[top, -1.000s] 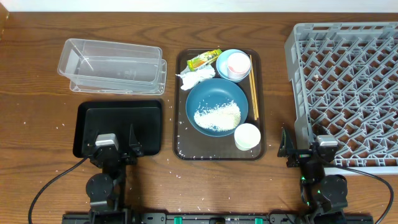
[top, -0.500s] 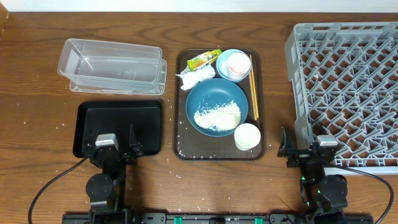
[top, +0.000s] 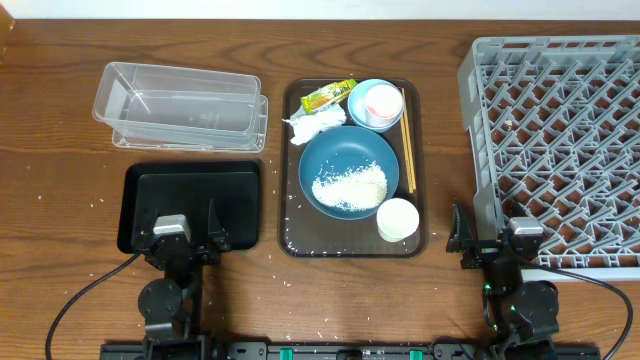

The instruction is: Sort waste into correct bins and load items into the dishwasher rack

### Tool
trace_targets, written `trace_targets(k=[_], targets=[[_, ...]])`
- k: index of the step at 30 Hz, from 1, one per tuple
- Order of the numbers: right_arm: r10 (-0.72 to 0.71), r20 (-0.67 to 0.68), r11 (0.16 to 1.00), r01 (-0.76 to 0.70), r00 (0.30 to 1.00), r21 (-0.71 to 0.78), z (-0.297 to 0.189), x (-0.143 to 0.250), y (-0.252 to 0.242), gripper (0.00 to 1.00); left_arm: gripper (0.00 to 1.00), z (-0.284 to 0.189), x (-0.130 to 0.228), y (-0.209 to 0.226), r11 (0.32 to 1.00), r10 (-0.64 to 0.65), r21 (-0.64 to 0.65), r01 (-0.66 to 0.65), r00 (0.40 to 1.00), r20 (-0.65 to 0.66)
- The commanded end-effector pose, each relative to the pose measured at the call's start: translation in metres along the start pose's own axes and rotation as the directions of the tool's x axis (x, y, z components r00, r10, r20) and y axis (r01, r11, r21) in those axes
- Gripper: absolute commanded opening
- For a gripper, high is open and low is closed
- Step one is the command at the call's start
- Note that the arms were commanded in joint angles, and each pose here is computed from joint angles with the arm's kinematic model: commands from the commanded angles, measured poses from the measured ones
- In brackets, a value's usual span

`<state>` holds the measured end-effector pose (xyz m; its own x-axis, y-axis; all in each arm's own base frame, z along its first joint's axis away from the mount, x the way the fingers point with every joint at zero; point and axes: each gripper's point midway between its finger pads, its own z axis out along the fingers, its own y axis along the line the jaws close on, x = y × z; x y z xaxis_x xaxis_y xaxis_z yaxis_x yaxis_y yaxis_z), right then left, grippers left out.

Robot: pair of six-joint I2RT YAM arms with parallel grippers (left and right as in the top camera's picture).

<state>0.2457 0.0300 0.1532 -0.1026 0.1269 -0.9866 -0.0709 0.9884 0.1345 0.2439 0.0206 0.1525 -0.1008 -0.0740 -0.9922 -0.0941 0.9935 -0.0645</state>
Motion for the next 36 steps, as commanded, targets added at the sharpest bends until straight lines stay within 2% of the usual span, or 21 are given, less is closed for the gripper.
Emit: trace_targets(k=[1, 25, 27, 28, 30, 32, 36], targets=[[-0.014, -0.002, 1.0, 0.014, 1.0, -0.005, 0.0, 0.001, 0.001, 0.99, 0.95, 0.001, 0.016, 0.006, 0.999, 0.014, -0.035, -0.016, 0.999, -0.047], [-0.014, -0.002, 1.0, 0.014, 1.0, -0.005, 0.0, 0.001, 0.001, 0.99, 0.95, 0.001, 0.016, 0.006, 0.999, 0.014, -0.035, -0.016, 0.999, -0.047], [-0.014, -0.002, 1.0, 0.014, 1.0, -0.005, 0.0, 0.001, 0.001, 0.99, 0.95, 0.001, 0.013, -0.001, 1.0, -0.029, 0.004, 0.03, 0.999, -0.038], [-0.014, -0.002, 1.0, 0.014, 1.0, -0.005, 0.0, 0.001, 0.001, 0.99, 0.95, 0.001, 0.009, -0.012, 0.994, -0.086, 0.071, 0.088, 0.996, -0.025], [-0.014, -0.002, 1.0, 0.014, 1.0, -0.005, 0.0, 0.001, 0.001, 0.99, 0.95, -0.006, 0.001, -0.048, 0.93, -0.24, 0.271, 0.248, 0.969, -0.06], [-0.014, -0.002, 1.0, 0.014, 1.0, -0.005, 0.0, 0.001, 0.001, 0.99, 0.95, -0.016, -0.008, -0.074, 0.832, -0.35, 0.412, 0.371, 0.928, -0.127], [-0.014, -0.002, 1.0, 0.014, 1.0, -0.005, 0.0, 0.001, 0.001, 0.99, 0.95, -0.028, -0.037, -0.091, 0.644, -0.558, 0.504, 0.575, 0.804, -0.204]])
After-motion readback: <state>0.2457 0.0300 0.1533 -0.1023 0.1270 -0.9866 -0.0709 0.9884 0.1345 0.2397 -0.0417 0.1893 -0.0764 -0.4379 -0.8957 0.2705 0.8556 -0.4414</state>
